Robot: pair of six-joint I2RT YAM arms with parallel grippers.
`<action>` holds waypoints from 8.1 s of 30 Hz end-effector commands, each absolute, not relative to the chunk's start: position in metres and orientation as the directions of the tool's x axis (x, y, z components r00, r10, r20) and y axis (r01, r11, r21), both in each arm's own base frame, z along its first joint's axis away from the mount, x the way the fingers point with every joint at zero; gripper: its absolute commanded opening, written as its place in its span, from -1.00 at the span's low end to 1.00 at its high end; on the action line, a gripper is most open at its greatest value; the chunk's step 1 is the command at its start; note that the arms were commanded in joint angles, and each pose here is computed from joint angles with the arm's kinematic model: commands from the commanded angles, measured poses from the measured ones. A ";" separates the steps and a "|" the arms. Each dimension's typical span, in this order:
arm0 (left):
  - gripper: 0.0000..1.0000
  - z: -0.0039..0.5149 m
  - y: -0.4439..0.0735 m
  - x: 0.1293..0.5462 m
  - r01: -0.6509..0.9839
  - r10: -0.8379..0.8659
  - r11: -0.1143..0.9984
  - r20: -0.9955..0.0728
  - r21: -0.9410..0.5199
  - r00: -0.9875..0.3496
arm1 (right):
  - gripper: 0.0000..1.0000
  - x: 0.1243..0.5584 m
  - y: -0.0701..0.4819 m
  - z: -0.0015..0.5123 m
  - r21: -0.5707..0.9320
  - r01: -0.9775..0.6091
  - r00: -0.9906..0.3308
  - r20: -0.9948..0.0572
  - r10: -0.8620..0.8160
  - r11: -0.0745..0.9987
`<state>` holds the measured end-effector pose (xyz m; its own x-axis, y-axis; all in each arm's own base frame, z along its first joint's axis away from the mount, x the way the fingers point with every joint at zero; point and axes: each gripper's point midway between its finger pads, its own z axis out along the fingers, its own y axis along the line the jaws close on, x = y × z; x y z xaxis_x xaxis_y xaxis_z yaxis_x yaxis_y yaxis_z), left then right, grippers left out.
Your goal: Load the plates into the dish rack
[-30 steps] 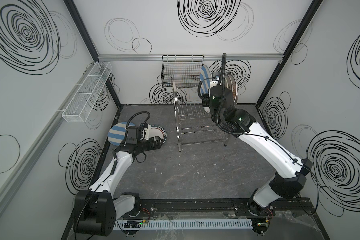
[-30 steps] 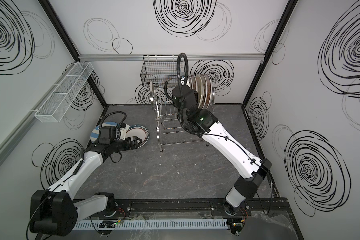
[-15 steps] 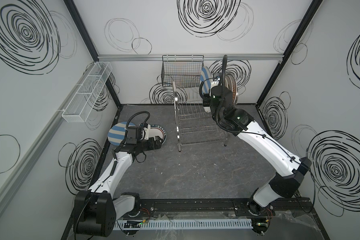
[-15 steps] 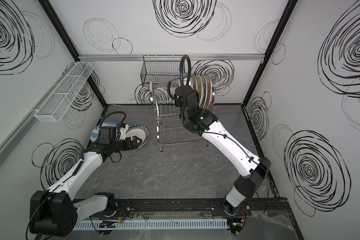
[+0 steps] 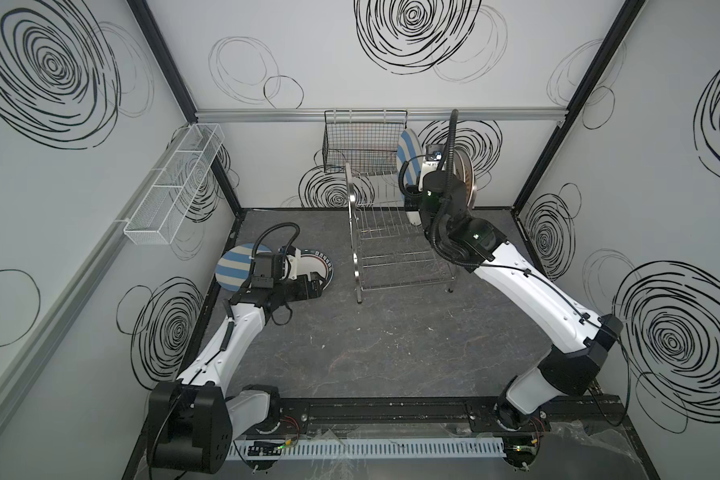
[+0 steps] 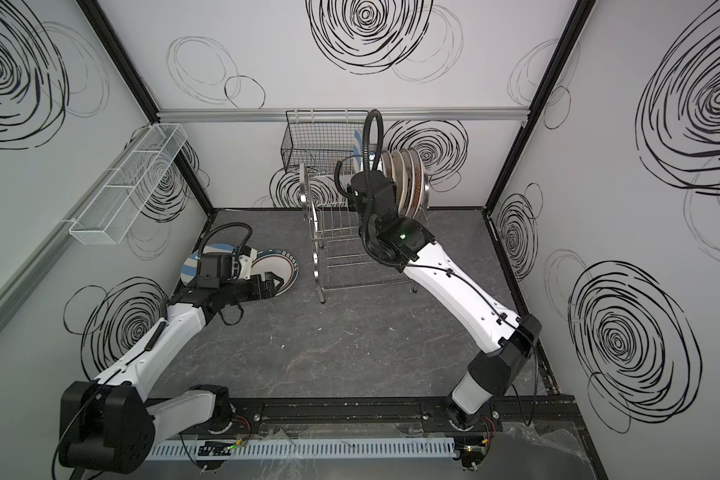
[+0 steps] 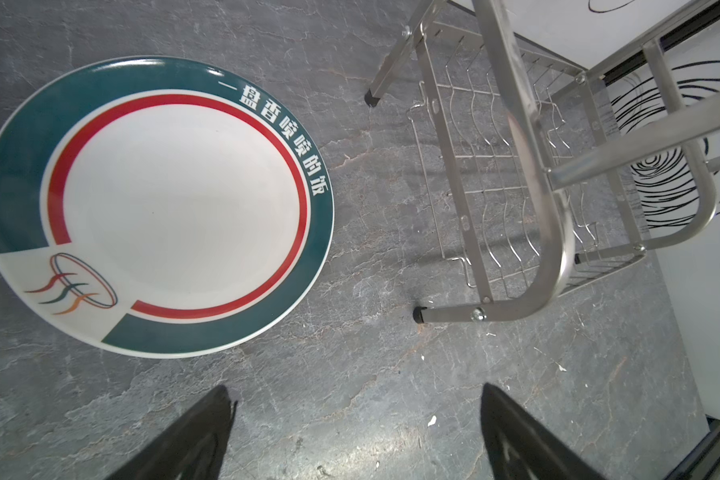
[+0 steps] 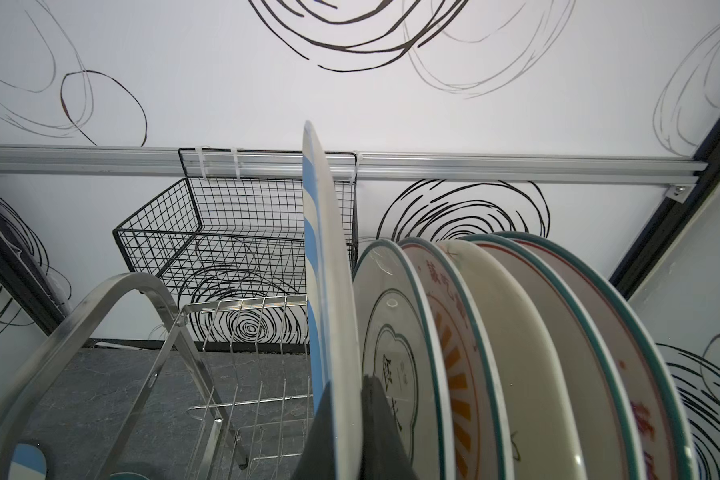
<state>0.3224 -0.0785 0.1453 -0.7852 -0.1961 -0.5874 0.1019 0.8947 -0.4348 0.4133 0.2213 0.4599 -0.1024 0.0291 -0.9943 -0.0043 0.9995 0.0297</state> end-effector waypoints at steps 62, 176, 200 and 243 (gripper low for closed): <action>0.92 0.154 -0.074 0.328 0.111 -0.197 0.902 -0.625 -0.418 -0.755 | 0.88 0.373 0.250 0.503 0.098 -0.328 -0.028 -0.995 0.094 0.940; 0.92 0.121 -0.137 0.312 0.013 -0.211 0.938 -0.600 -0.347 -0.772 | 0.99 0.191 0.262 0.151 0.677 -0.547 -0.757 -0.651 0.055 0.493; 0.92 0.078 -0.086 0.439 -0.094 -0.303 0.934 -0.628 -0.344 -0.717 | 0.96 0.182 0.311 0.105 0.707 -0.455 -0.859 -0.508 -0.059 0.542; 0.92 0.032 -0.126 0.297 -0.081 -0.360 0.829 -0.418 -0.553 -0.834 | 0.77 0.199 0.338 0.063 0.783 -0.306 -0.940 -0.338 -0.041 0.541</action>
<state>0.3115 -0.1200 0.0368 -0.8153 -0.3486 -0.4624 -0.0600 0.8450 -0.5314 0.1901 0.3331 0.0583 -0.9349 -0.0689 -0.3482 -0.3258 0.5559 0.7648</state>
